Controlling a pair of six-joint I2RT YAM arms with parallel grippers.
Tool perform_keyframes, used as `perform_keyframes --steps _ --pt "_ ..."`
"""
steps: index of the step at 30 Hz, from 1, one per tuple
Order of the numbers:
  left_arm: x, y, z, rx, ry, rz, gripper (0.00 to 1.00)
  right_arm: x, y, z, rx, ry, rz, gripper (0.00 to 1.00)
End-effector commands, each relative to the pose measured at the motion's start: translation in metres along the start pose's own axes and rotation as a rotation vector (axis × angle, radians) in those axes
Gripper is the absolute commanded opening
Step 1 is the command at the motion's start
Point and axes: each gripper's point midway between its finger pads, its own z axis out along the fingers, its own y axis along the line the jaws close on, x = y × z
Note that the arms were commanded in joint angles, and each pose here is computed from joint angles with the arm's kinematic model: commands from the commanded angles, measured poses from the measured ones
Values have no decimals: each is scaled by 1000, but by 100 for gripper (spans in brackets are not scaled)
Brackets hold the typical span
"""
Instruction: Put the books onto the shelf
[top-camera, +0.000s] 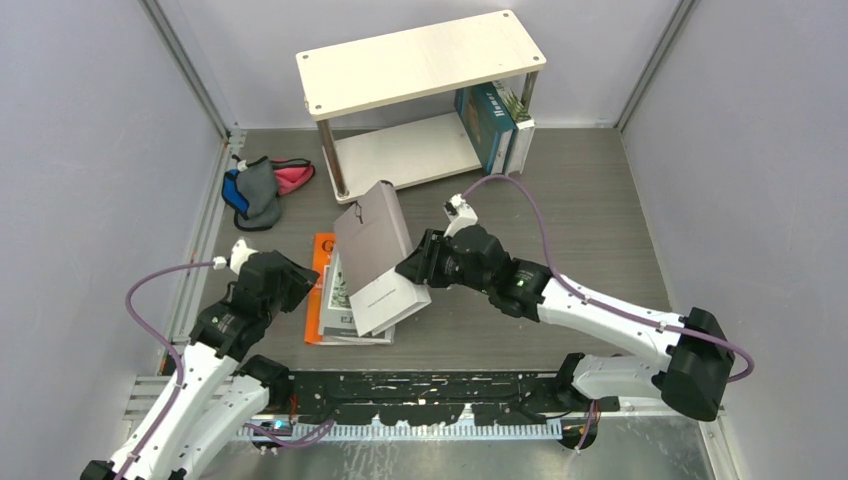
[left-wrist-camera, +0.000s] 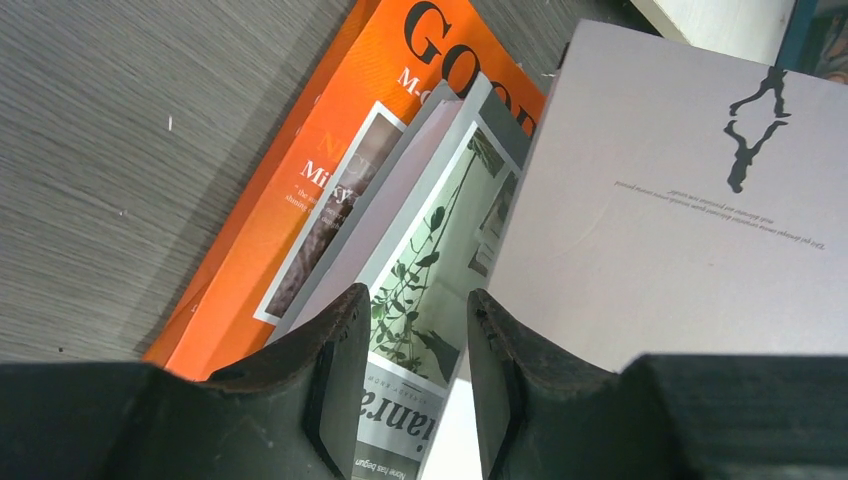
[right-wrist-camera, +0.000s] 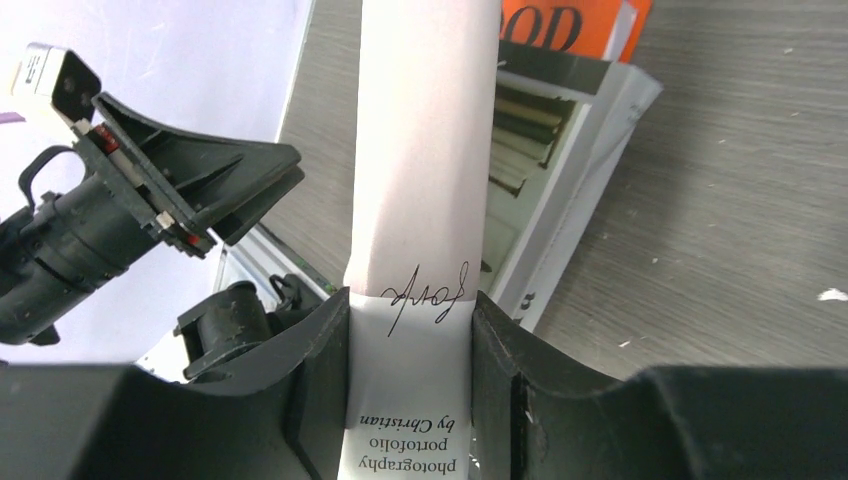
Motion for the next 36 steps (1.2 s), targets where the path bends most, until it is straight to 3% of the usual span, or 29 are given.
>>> perform_keyframes --steps 1,21,36 --pt "-16 -17 -7 49 -53 -6 41 -37 26 -18 -58 -74 -48 43" --pt "-20 -25 -1 59 -68 -5 42 -100 -3 -60 111 -134 -149 42" --pt "-25 -29 0 64 -84 10 42 -108 -46 -64 380 -13 -384 41"
